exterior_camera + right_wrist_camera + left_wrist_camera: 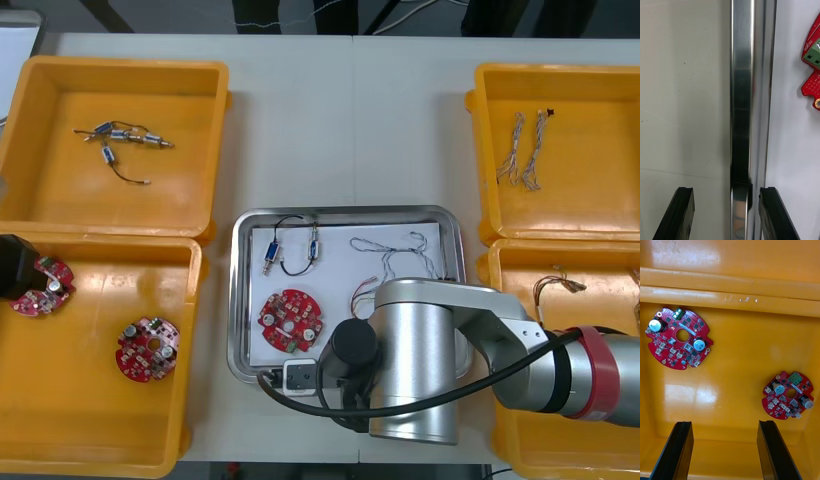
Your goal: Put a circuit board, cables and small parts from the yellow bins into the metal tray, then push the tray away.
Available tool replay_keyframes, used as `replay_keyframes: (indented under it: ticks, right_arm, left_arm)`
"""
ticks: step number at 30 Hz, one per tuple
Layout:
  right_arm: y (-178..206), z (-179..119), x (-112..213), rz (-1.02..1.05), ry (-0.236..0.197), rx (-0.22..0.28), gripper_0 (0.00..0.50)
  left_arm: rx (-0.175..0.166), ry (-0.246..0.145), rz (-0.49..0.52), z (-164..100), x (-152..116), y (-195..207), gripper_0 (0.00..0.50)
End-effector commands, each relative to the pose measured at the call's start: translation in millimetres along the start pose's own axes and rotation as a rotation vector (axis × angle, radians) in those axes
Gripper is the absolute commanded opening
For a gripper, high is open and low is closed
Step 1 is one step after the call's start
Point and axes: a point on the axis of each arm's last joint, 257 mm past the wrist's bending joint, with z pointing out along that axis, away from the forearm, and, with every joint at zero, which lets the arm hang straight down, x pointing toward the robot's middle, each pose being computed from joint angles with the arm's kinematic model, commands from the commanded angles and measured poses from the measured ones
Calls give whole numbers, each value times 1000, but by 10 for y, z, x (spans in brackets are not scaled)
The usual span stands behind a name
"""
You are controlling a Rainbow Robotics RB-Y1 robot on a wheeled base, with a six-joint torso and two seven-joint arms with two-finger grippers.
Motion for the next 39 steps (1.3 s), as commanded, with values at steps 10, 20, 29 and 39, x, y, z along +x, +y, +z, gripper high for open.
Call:
replay_keyframes:
  ticks: [10,20,29,39]
  right_arm:
    - [-73,-70,-137,-26,-15,37,500]
    - [-80,-75,-118,-35,-1,43,500]
    - [-113,-9,-117,-23,14,43,500]
    - [-82,-52,-165,-26,1,39,500]
  left_arm:
    - [-25,-36,73,-84,-48,87,500]
    - [-25,-36,73,-84,-48,87,500]
    - [-25,-36,73,-84,-48,87,500]
    - [-25,-36,73,-84,-48,87,500]
